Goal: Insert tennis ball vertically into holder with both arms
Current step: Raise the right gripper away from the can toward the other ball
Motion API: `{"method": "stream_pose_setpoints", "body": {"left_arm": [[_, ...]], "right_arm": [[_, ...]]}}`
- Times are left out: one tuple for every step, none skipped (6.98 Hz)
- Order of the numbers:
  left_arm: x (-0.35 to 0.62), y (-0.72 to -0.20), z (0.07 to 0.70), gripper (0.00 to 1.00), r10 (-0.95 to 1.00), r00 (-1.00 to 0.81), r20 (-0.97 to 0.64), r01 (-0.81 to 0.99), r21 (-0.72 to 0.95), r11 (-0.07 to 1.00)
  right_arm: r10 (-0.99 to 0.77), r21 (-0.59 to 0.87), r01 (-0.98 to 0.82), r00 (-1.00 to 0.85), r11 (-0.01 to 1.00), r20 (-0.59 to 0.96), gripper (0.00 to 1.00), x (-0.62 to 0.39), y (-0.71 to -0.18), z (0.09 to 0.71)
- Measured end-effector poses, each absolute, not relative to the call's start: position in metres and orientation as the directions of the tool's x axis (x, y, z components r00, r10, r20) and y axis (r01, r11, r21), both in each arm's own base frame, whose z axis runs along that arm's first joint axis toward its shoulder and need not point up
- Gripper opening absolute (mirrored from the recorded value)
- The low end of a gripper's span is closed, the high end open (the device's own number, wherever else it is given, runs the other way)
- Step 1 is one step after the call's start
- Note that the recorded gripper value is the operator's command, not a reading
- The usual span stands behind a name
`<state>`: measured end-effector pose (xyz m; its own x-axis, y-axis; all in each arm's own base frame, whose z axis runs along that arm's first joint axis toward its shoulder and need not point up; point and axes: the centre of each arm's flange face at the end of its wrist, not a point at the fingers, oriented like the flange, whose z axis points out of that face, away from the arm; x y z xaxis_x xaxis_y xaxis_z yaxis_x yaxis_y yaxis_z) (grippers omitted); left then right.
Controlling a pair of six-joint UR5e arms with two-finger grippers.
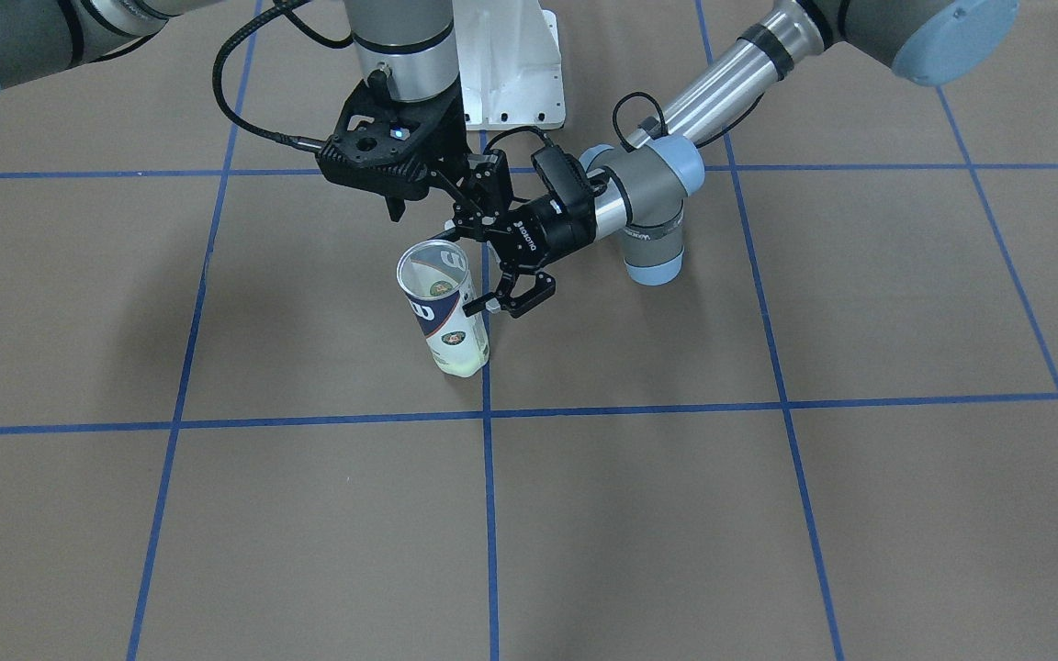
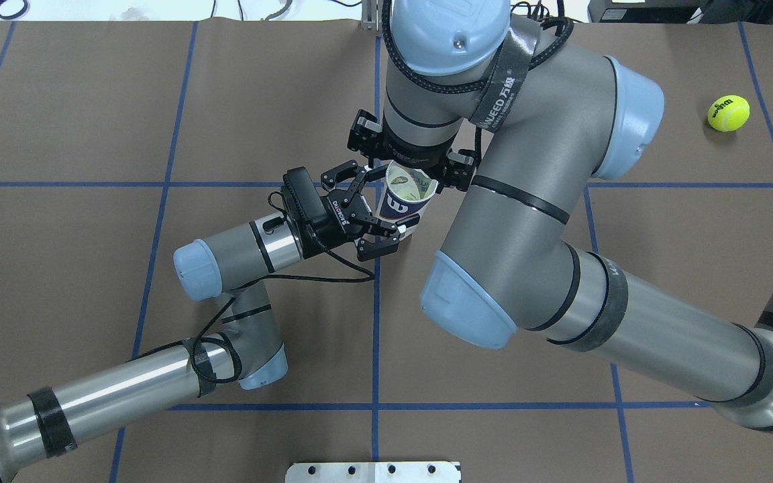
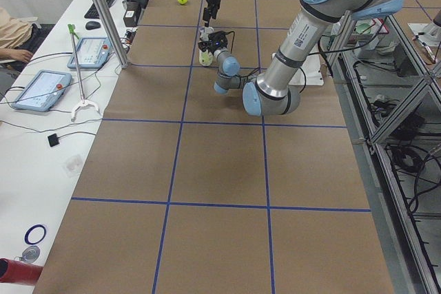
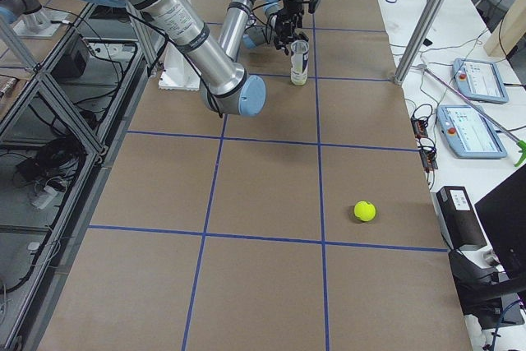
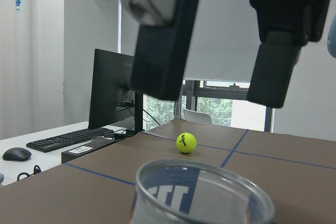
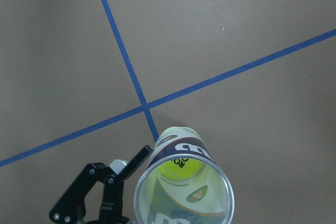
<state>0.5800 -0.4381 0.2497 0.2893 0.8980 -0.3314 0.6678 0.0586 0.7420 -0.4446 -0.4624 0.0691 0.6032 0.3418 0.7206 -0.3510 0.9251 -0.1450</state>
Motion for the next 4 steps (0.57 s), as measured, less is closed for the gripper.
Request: {"method": "stream_pose_setpoints", "body": {"left_arm": [[0.580, -0.438, 0.249, 0.99, 0.898, 0.289, -0.331, 0.669, 0.741, 0.058], [0.580, -0.439, 0.249, 0.99, 0.898, 0.290, -0.332, 0.669, 0.741, 0.057], [0.579, -0.439, 0.248, 0.99, 0.897, 0.292, -0.332, 0.670, 0.740, 0.056], [0.577, -0.442, 0.248, 0.99, 0.896, 0.296, -0.332, 0.668, 0.742, 0.054]], "right_arm": [[0.325, -0.129, -0.342, 0.614, 0.931, 0.719, 0.99, -0.442, -0.466, 0.074], [0.310, -0.111, -0.336, 0.626, 0.935, 0.716, 0.99, -0.436, -0.472, 0.081], [0.295, -0.093, -0.331, 0.637, 0.939, 0.712, 0.99, -0.428, -0.480, 0.089], [0.275, -0.071, -0.323, 0.650, 0.944, 0.708, 0.99, -0.417, -0.491, 0.098]]}}
